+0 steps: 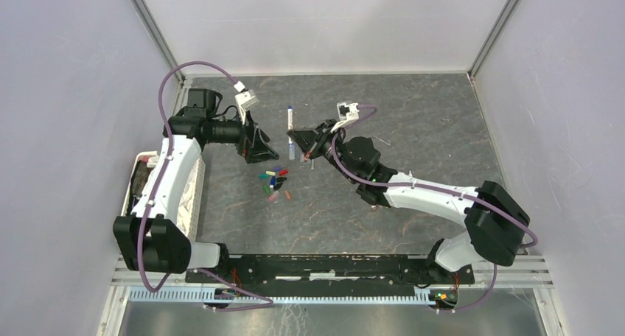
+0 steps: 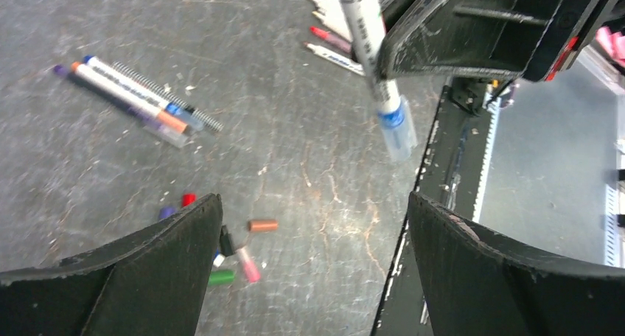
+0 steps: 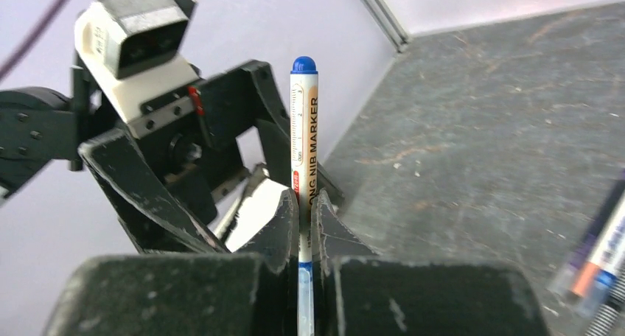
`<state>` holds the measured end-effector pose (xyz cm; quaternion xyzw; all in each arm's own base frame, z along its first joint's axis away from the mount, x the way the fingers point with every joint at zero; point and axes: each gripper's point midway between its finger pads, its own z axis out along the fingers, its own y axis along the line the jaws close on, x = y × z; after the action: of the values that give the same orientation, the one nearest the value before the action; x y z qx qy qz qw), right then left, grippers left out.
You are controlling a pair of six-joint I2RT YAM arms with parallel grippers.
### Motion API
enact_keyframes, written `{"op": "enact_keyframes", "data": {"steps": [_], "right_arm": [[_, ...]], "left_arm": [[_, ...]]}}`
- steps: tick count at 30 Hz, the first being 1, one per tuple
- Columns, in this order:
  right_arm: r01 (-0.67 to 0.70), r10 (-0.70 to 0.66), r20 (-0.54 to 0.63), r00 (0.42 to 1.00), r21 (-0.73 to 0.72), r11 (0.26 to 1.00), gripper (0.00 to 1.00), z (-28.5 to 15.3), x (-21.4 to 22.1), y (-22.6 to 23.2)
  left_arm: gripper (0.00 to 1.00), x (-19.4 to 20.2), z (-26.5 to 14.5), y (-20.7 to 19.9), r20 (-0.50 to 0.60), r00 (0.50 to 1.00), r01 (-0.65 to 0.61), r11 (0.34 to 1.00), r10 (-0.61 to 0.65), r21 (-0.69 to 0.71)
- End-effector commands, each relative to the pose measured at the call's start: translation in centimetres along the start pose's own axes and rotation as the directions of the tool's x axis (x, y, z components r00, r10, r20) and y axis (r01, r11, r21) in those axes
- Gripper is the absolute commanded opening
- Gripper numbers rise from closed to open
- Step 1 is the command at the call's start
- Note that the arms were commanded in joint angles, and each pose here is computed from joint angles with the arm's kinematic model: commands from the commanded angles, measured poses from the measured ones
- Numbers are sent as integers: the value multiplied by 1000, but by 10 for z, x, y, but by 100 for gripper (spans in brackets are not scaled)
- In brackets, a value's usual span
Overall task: Open the pen caps
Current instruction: Pick up the pen from the center of the board.
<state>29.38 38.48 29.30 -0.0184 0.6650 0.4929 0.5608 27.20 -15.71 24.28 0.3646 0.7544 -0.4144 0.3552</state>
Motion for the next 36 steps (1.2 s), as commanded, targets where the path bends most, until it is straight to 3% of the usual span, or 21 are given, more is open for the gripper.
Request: {"op": "enact_keyframes", "data": {"steps": [1, 6, 9, 13, 18, 20, 22, 24, 27, 30, 34, 36], "right_arm": [[-88, 109, 162, 981, -132, 987, 0, 3, -32, 41], [-114, 137, 148, 979, -155, 981, 0, 8, -23, 53], [-141, 163, 129, 978, -167, 976, 0, 10, -16, 57], [-146, 169, 134, 977, -167, 975, 0, 8, -15, 59], [-112, 133, 164, 978, -131, 985, 0, 1, -19, 52], [-104, 123, 172, 977, -118, 988, 0, -1, -20, 49], [-92, 109, 171, 979, -104, 990, 0, -2, -18, 46], [-78, 92, 176, 980, -86, 993, 0, -6, -16, 43], [-63, 74, 189, 979, -62, 996, 1, -12, -19, 36], [-28, 34, 149, 988, -42, 999, 23, -14, -19, 37], [50, -50, -2, 999, -34, 998, 46, -19, -19, 34], [63, -65, -81, 995, -31, 998, 50, -24, -21, 22]], "left_arm": [[100, -25, 1, -37, 62, 997, -41, 994, 35, 101], [99, -21, 10, -46, 62, 997, -54, 991, 46, 125], [93, -20, 14, -50, 58, 996, -68, 988, 61, 137], [75, -21, 17, -51, 55, 996, -82, 986, 74, 148], [45, -10, 23, -45, 33, 998, -62, 986, 57, 153], [38, -7, 24, -44, 28, 998, -61, 986, 58, 153], [25, -4, 25, -43, 22, 998, -59, 986, 56, 154], [4, -1, 26, -40, 14, 998, -56, 988, 55, 145], [2, 5, 27, -31, -13, 997, -68, 992, 70, 105], [2, 14, 27, -16, -62, 993, -102, 994, 105, 46], [2, 33, 21, 12, -180, 960, -229, 972, 215, -61], [2, 46, 15, 26, -262, 922, -321, 942, 286, -99]]}}
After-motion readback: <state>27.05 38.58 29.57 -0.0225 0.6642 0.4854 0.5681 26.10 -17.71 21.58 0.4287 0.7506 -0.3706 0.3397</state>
